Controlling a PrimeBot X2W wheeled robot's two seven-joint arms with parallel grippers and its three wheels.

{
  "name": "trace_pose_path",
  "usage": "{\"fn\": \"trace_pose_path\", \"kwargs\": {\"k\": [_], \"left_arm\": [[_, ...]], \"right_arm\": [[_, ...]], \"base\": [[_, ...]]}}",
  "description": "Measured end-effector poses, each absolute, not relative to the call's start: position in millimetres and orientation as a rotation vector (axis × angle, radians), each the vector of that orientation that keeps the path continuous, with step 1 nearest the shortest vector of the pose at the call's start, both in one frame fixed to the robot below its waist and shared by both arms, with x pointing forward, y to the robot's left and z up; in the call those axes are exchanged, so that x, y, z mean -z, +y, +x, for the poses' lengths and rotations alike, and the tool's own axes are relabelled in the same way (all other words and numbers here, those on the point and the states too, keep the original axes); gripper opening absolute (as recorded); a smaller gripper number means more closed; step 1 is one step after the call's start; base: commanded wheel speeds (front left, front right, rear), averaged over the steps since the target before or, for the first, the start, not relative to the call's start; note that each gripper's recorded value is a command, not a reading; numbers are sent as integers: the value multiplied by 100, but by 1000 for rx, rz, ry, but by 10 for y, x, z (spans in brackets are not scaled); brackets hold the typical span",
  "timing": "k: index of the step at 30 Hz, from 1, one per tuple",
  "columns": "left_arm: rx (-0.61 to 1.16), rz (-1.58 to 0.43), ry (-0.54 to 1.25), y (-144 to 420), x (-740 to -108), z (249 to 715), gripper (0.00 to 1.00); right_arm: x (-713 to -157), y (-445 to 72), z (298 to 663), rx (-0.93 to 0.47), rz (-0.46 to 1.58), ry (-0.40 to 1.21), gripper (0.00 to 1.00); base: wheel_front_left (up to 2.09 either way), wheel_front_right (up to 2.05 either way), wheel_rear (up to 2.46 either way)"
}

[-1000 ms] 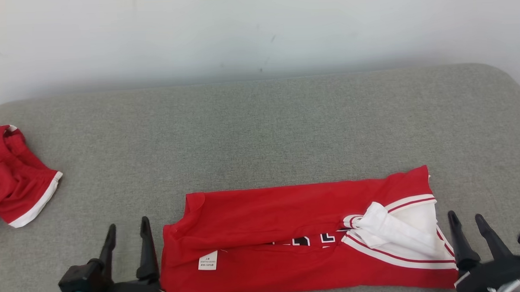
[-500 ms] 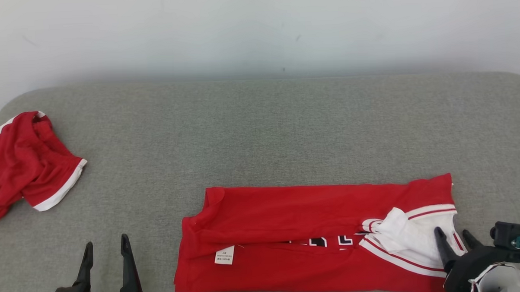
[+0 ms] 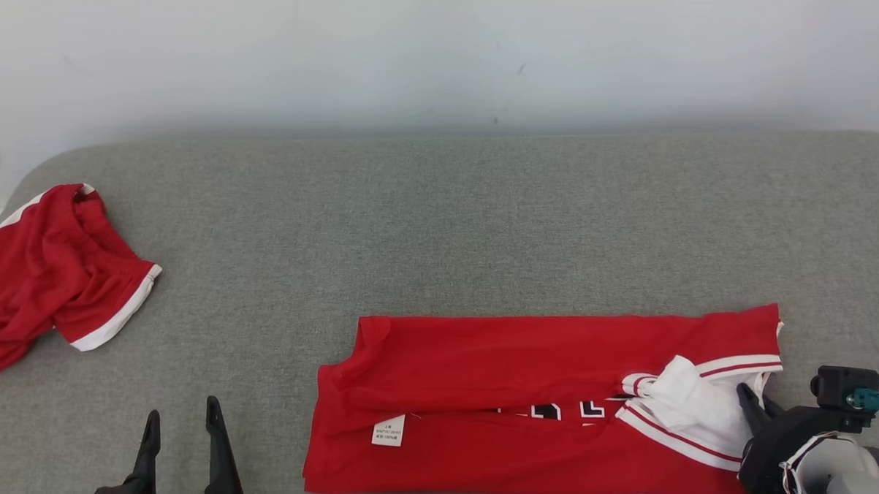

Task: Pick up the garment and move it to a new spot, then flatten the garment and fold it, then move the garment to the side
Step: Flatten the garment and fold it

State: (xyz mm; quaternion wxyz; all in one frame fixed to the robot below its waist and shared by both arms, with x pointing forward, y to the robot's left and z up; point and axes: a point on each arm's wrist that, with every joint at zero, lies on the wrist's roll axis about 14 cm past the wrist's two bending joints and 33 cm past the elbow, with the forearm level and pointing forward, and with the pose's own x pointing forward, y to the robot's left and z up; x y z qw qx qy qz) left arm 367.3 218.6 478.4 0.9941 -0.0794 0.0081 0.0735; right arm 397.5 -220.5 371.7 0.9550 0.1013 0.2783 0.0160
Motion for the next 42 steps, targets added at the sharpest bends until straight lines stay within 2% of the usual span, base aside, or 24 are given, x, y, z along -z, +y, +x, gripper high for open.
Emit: {"fn": "trace_pose_path", "kwargs": {"k": [4, 10, 15, 20, 26, 33, 34, 42], "left_arm": [[-145, -164, 14, 2177, -4787, 3682, 100], [-130, -171, 19, 2123, -4772, 3667, 100], [-115, -177, 18, 2074, -4773, 3690, 100], [-97, -181, 29, 2012, -4742, 3683, 100], [-75, -183, 19, 1951, -4782, 3678, 100], [-74, -190, 19, 1931, -4781, 3621, 100], [-82, -191, 21, 1956, -4773, 3604, 100], [-99, -192, 32, 2019, -4742, 3557, 100]], "right_arm": [[-3779, -2435, 3982, 13, 185, 537, 0], [-3984, -3214, 3892, 169, 109, 474, 0], [-4167, -3219, 3961, 167, 135, 408, 0], [-4456, -2854, 4103, 68, 229, 318, 0], [-4769, -2127, 4091, -140, 330, 270, 0], [-5014, -1296, 3977, -361, 409, 260, 0], [-5039, -1052, 3941, -413, 427, 266, 0], [-5017, -270, 3890, -548, 457, 295, 0]], "base": [[0, 0, 0], [0, 0, 0], [0, 0, 0], [0, 0, 0], [0, 0, 0], [0, 0, 0], [0, 0, 0], [0, 0, 0]]}}
